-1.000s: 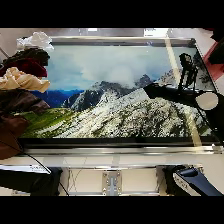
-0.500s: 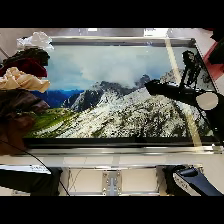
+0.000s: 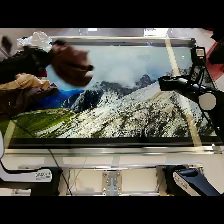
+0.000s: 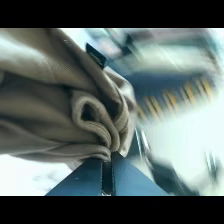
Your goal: Fold the shirts.
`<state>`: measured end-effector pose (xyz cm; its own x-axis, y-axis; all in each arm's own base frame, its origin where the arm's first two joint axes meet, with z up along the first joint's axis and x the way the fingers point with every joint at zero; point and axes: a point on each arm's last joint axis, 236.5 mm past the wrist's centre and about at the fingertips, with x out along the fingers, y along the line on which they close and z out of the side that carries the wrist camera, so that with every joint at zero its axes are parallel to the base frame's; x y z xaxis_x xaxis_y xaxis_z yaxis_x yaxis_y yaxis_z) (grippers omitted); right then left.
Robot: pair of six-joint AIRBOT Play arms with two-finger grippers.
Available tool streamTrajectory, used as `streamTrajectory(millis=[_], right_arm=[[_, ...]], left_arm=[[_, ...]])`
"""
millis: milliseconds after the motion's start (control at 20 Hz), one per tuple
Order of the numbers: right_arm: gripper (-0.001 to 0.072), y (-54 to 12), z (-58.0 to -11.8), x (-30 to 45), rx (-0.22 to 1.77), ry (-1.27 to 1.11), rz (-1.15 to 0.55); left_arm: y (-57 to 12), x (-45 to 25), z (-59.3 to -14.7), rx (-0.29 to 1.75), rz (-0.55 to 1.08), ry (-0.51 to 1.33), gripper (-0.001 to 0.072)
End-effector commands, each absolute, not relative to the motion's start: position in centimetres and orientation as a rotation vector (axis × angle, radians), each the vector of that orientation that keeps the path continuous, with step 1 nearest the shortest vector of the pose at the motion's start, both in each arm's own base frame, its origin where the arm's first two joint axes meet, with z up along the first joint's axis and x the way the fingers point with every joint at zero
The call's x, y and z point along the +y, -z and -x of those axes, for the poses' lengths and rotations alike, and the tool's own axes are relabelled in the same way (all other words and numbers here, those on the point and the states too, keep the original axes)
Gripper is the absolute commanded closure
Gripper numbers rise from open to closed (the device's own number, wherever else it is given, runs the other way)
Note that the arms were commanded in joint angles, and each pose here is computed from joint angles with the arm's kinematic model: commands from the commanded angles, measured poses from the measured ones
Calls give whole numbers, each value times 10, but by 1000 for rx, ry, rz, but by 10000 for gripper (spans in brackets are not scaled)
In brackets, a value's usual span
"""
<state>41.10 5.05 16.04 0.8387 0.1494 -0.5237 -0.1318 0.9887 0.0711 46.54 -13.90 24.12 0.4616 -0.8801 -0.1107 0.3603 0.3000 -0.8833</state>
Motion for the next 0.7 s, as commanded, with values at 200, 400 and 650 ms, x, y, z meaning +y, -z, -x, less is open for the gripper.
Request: streamTrajectory(millis=[200, 400, 650], right_arm=[[98, -143, -402, -31, 641, 51, -23], [96, -123, -396, -4, 712, -23, -182], [95, 24, -356, 84, 1093, -265, -480]], left_arm=[[-120, -327, -347, 1108, 75, 946, 692], [-38, -281, -363, 1232, -222, 587, 9], [-35, -235, -394, 1196, -297, 388, -3]])
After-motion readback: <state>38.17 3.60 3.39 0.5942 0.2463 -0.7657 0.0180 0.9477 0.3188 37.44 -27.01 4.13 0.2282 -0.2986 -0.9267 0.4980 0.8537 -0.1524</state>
